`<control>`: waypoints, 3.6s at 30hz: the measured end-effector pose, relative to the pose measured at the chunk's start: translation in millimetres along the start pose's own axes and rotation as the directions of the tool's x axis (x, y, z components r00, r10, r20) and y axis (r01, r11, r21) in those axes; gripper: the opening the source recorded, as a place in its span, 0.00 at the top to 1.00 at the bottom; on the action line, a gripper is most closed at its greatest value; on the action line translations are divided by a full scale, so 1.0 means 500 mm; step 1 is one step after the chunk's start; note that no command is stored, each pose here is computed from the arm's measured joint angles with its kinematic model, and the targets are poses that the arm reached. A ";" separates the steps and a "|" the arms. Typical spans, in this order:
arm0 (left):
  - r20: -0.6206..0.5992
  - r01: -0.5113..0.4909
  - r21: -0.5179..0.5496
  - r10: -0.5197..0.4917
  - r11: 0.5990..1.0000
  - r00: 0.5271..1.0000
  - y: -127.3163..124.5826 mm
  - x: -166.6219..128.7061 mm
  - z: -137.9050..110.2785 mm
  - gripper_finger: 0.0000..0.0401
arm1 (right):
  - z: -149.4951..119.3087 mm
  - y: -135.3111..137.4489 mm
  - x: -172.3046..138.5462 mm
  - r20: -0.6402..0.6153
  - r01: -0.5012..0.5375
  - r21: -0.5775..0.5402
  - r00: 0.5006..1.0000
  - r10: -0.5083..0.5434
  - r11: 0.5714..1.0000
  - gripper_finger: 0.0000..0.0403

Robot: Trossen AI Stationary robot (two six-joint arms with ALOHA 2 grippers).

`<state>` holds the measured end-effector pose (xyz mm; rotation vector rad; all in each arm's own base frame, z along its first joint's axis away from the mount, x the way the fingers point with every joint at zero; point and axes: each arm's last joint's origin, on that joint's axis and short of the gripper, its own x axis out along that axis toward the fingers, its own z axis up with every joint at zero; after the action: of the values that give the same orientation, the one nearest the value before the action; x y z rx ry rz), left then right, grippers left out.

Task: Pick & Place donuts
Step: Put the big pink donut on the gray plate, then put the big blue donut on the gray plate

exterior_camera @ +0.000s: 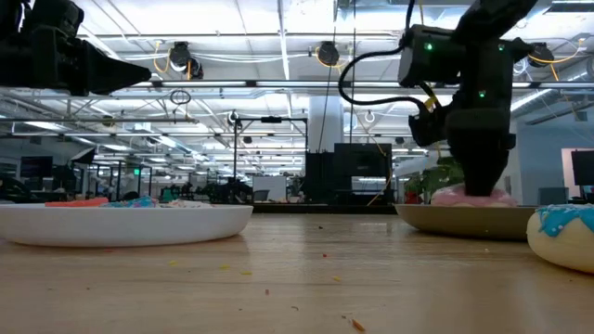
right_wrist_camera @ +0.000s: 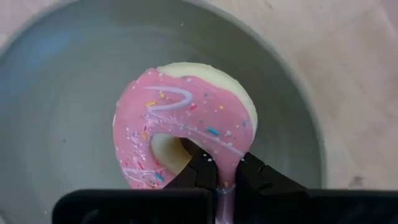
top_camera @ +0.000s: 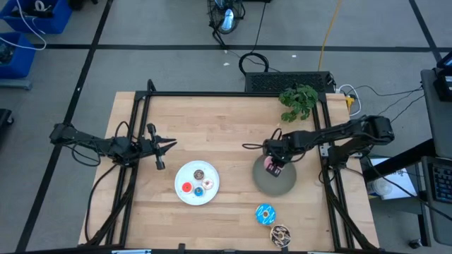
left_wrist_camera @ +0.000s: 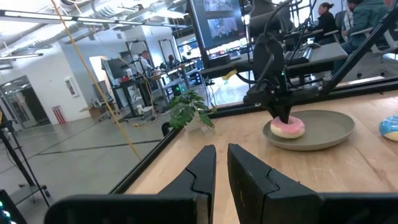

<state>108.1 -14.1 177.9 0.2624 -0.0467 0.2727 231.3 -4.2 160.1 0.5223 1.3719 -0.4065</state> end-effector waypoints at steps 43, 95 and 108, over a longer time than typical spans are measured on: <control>-0.001 0.000 0.001 0.000 1.000 1.000 0.000 0.000 0.000 0.88 | 0.007 0.151 -0.210 0.003 -0.095 -0.174 0.995 0.097 0.980 0.61; -0.003 0.001 -0.013 -0.001 1.000 1.000 0.000 0.000 -0.001 0.88 | -0.109 0.422 -0.015 -0.004 -0.031 -0.795 0.999 0.046 0.606 0.42; -0.003 0.001 -0.015 -0.001 1.000 1.000 0.000 0.000 -0.001 0.88 | -0.124 0.398 0.038 -0.021 -0.054 -0.767 0.998 0.060 0.640 0.44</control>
<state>108.1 -14.1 177.4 0.2472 -0.0454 0.2721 295.8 194.9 157.0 -0.1587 1.3715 0.2572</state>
